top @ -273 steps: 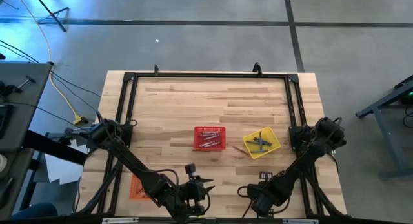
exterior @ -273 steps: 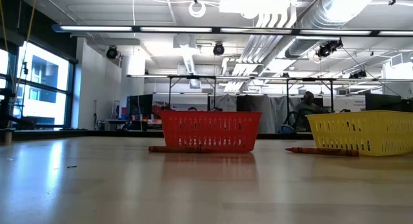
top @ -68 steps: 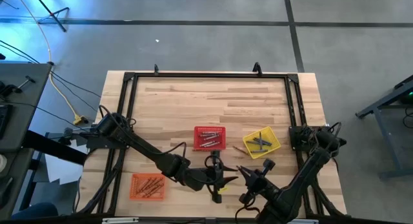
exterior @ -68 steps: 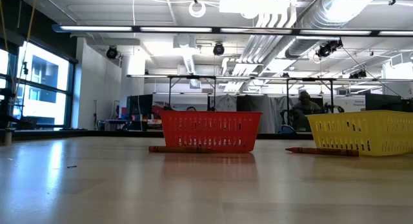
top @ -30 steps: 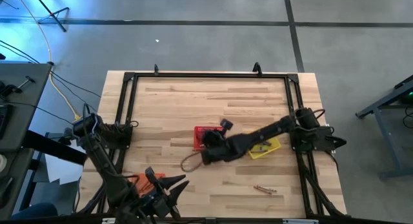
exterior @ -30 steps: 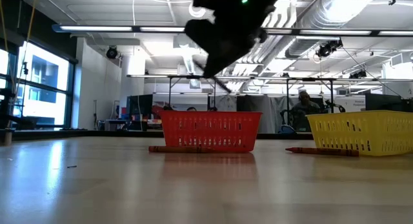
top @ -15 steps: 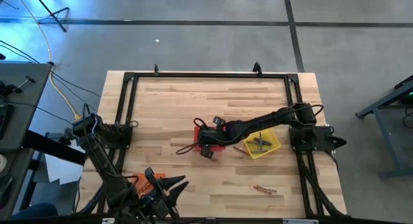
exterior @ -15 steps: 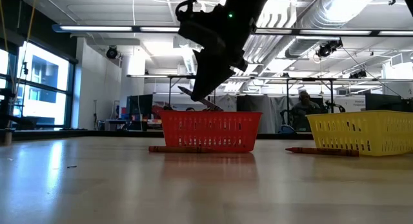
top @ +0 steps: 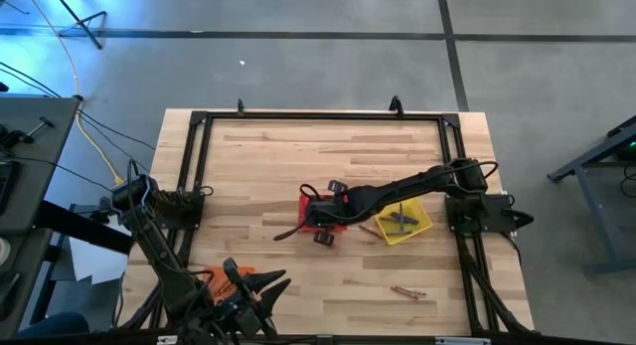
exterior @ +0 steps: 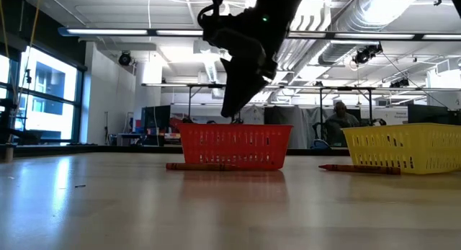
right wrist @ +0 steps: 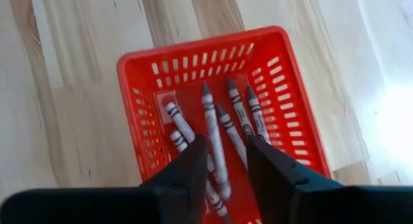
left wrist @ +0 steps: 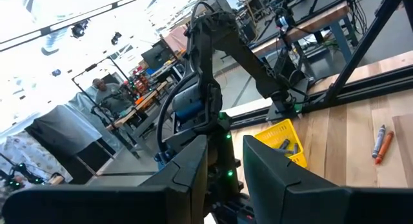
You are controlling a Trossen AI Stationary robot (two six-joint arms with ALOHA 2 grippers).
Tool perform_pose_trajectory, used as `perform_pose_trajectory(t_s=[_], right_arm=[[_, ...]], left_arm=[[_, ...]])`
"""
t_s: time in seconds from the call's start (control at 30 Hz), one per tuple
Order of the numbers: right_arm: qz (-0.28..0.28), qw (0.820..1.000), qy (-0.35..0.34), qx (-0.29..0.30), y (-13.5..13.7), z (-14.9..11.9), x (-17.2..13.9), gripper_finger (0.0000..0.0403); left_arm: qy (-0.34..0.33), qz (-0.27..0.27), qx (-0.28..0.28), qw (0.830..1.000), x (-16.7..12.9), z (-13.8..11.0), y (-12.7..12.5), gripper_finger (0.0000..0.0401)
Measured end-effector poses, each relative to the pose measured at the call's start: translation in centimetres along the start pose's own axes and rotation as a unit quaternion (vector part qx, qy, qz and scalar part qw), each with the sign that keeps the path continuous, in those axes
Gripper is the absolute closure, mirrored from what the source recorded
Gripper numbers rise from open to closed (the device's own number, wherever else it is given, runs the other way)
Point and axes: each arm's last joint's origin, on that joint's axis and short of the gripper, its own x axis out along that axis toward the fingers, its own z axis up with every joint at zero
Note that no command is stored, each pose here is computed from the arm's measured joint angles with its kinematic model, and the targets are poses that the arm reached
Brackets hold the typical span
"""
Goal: Sort crayons
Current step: Put the gray crayon into the red bin
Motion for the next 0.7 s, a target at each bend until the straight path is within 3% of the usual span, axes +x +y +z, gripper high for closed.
perform_pose_trajectory(t_s=[0.17, 0.33, 0.5, 0.7], right_arm=[[-0.01, 0.999, 0.03, -0.007, -0.3, -0.3, -0.5, 0.0279], [-0.008, 0.994, 0.11, -0.017, -0.1, -1.3, -4.0, 0.0283], [0.022, 0.982, 0.185, -0.016, 2.3, -4.2, -8.5, 0.0299], [0.04, 0.977, 0.209, 0.012, 7.1, -7.9, -11.8, 0.0308]], left_arm=[[0.0, 0.0, 0.0, 1.0, 0.0, 0.0, 0.0, 0.0315], [-0.001, -0.001, 0.001, 1.0, -0.1, 0.0, 0.0, 0.0315], [-0.004, -0.006, 0.014, 1.0, -0.6, -0.2, -0.1, 0.0315], [-0.005, -0.007, 0.025, 1.0, -0.7, -0.3, -0.2, 0.0315]])
